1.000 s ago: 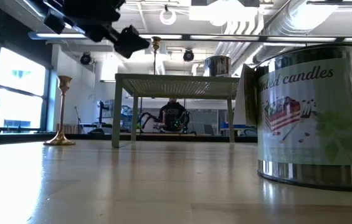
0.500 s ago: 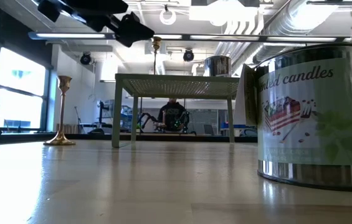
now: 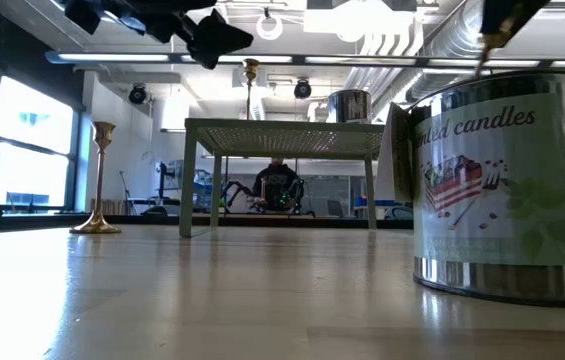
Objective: Pick & Place candle stick holders
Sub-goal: Put the bottom gold candle holder on the shelf
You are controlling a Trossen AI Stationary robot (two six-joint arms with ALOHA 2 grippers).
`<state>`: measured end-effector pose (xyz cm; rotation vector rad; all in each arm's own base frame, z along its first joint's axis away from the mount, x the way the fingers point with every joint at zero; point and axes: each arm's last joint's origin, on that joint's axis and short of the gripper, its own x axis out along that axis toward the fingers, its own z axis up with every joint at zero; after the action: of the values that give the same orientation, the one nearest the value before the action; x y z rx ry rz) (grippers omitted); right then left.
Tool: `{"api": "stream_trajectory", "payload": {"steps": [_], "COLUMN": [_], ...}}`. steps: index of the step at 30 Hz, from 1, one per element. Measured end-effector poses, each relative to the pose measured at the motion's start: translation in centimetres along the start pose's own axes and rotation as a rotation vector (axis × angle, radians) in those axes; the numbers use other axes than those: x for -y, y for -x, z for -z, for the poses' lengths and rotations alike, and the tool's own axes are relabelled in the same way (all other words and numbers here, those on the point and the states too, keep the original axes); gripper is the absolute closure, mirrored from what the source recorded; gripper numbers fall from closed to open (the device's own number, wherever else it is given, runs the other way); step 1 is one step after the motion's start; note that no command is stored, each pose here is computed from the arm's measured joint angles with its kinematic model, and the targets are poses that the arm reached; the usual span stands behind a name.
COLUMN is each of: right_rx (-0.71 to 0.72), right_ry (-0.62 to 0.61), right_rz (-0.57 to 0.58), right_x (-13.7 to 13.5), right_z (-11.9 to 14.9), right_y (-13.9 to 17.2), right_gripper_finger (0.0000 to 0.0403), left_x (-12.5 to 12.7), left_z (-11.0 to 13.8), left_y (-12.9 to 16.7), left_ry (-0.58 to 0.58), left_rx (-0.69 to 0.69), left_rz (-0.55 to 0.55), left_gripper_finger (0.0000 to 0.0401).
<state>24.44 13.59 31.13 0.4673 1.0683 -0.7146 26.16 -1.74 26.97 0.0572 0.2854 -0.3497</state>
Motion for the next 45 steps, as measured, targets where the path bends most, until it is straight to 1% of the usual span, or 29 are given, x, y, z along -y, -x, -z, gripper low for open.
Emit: {"api": "stream_trajectory", "payload": {"steps": [6, 10, 13, 18, 23, 27, 31, 36, 39, 45], "right_rx": [0.051, 0.098, 0.130, 0.185, 0.259, 0.312, 0.343, 0.419, 0.432, 0.425], "right_ry": [0.066, 0.110, 0.143, 0.178, 0.208, 0.228, 0.246, 0.262, 0.275, 0.285], "right_rz": [-0.078, -0.136, -0.162, -0.201, -0.261, -0.297, -0.310, -0.382, -0.400, -0.391], "right_x": [-0.5, -0.9, -0.9, -1.1, -1.6, -1.9, -2.1, -2.8, -2.9, -2.9], "right_z": [-2.5, -4.2, -5.2, -6.7, -7.8, -8.5, -8.9, -9.5, -9.6, -9.5], "right_y": [-0.9, -1.4, -1.7, -1.9, -1.9, -1.7, -1.7, -1.2, -1.1, -1.2], "right_gripper_finger": [0.0272, 0.0272, 0.0272, 0.0272, 0.0272, 0.0272, 0.0272, 0.0272, 0.0272, 0.0272], "left_x": [0.0, -0.1, -0.3, -0.6, -0.8, -1.0, -1.1, -1.3, -1.4, -1.8], "left_z": [-0.2, -0.1, 0.2, 0.6, 0.9, 0.9, 0.6, 0.0, 0.2, 0.6], "left_y": [-0.1, -0.7, -1.5, -2.4, -2.9, -3.0, -3.0, -3.4, -4.0, -4.9], "left_ry": [-0.006, -0.008, 0.023, 0.028, 0.030, 0.027, 0.027, 0.027, 0.034, 0.043], "left_rx": [0.027, 0.043, 0.047, 0.055, 0.050, 0.058, 0.058, 0.056, 0.032, 0.010], "left_rz": [0.010, 0.034, 0.035, 0.030, -0.016, -0.041, -0.063, -0.067, -0.070, -0.118], "left_gripper_finger": [0.0075, 0.0075, 0.0075, 0.0075, 0.0075, 0.0075, 0.0075, 0.0075, 0.0075, 0.0075]}}
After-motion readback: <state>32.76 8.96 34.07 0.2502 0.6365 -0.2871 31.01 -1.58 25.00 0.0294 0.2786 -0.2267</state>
